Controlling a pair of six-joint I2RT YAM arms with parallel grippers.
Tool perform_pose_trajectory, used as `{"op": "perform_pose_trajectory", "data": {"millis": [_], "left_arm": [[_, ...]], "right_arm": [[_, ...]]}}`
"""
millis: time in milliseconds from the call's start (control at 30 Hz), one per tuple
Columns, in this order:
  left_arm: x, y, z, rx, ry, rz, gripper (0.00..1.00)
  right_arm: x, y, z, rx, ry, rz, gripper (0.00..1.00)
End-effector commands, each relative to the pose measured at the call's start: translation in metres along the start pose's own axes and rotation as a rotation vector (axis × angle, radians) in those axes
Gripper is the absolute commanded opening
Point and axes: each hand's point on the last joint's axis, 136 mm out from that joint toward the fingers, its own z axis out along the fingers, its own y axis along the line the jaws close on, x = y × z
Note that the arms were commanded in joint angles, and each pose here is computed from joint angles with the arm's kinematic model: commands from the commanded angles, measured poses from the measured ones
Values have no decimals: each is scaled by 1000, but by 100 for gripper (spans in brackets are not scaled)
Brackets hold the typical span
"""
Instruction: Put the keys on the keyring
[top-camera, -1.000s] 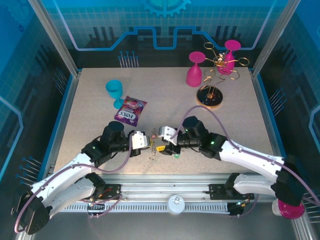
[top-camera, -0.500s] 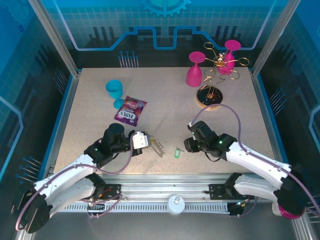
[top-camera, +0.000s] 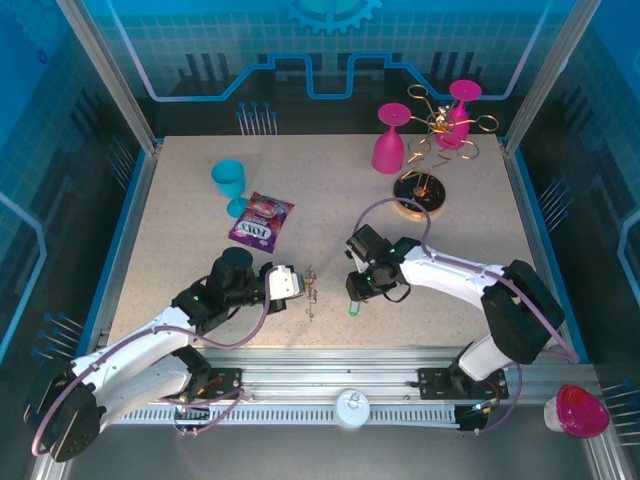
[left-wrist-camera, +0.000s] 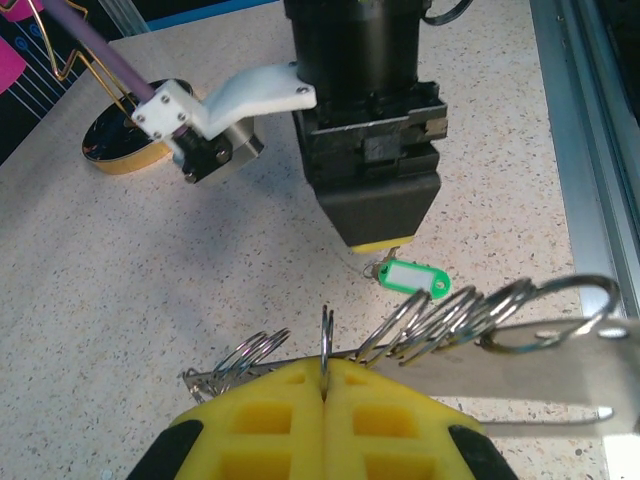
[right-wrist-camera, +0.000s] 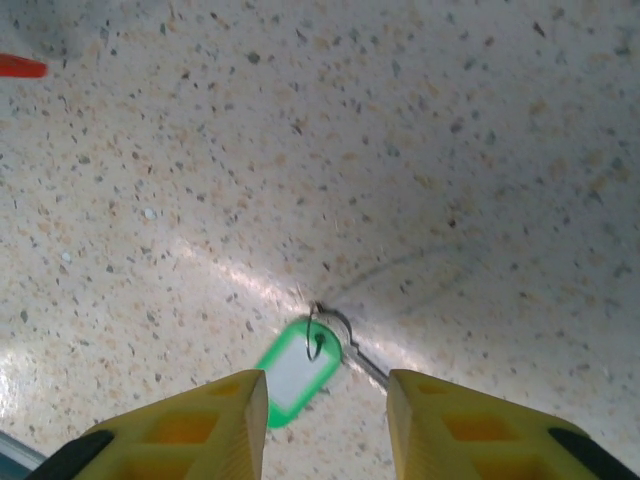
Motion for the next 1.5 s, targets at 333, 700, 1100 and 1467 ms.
{"op": "perform_pose_trajectory", "data": {"millis": [333, 700, 1100, 1467], "left_arm": [[2, -6, 1, 18, 1, 28, 0], [2, -6, 1, 21, 2, 27, 0], [3, -8, 1, 29, 7, 25, 0], [4, -7, 0, 23, 13, 32, 0]], "right_arm": [[12, 6, 18, 60, 94, -87, 27], [10, 5, 25, 83, 107, -96, 20], [9, 7, 27, 74, 107, -100, 7], [4, 21, -5, -26, -30, -213, 0]]}}
